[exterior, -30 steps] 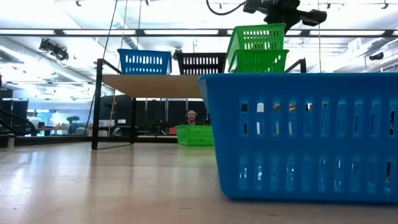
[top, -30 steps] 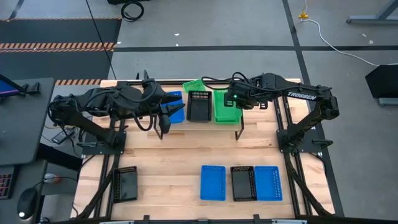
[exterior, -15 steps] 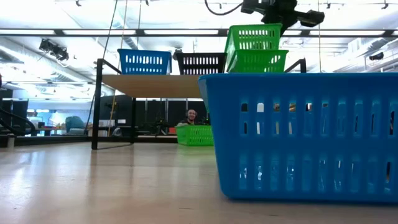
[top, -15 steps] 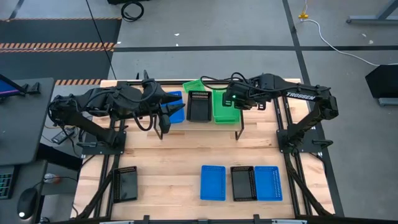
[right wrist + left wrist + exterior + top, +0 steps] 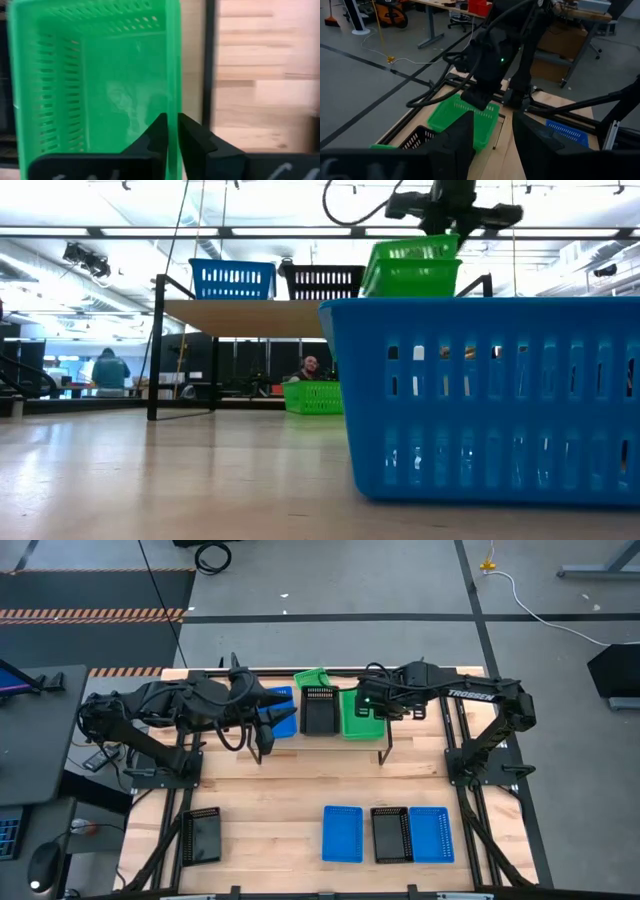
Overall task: Stack baskets on shelf by color
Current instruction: Stack the left green bin on top of the green bin on the shelf, then stack the left blue bin on top of the blue bin on the shelf, then stack the right black bin on top of the black bin on the shelf
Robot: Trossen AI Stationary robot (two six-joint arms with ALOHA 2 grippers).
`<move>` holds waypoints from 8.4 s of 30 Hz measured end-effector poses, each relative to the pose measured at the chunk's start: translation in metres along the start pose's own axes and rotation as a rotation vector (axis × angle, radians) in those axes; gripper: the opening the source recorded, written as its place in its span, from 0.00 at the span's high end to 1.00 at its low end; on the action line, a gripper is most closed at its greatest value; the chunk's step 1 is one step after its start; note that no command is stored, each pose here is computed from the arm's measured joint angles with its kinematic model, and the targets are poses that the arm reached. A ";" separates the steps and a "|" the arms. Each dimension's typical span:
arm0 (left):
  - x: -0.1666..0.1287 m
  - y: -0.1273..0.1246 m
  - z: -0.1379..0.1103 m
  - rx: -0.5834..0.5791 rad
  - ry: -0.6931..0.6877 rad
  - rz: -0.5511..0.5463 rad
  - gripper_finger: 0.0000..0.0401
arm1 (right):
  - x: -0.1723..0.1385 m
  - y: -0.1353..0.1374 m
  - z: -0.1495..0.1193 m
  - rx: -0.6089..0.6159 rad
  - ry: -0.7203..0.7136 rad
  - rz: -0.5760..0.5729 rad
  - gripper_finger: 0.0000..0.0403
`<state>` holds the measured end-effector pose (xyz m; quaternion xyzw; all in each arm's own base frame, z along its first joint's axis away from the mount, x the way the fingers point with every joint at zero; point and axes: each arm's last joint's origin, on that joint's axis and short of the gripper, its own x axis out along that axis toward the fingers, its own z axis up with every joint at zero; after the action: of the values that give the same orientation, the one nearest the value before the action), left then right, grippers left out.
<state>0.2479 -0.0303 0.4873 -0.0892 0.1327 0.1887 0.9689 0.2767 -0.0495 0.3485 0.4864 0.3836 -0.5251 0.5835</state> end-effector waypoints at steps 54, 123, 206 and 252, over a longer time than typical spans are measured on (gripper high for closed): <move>0.103 -0.135 -0.109 0.008 0.413 -0.374 0.62 | -0.113 -0.092 -0.123 -1.253 0.238 0.403 0.65; 0.184 -0.210 -0.303 0.182 0.851 -0.436 0.97 | -0.074 -0.141 -0.215 -1.211 0.216 0.367 0.60; 0.078 0.009 -0.123 0.481 0.841 0.231 0.94 | -0.074 -0.135 -0.210 -1.095 -0.003 0.422 0.60; -0.001 -0.107 -0.074 -0.259 0.202 0.091 0.65 | -0.036 -0.107 -0.285 -1.413 0.242 0.417 0.34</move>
<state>0.2720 -0.1452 0.4302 -0.2257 0.2081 0.2379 0.9215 0.1842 0.2379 0.2990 0.1126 0.5910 0.0254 0.7984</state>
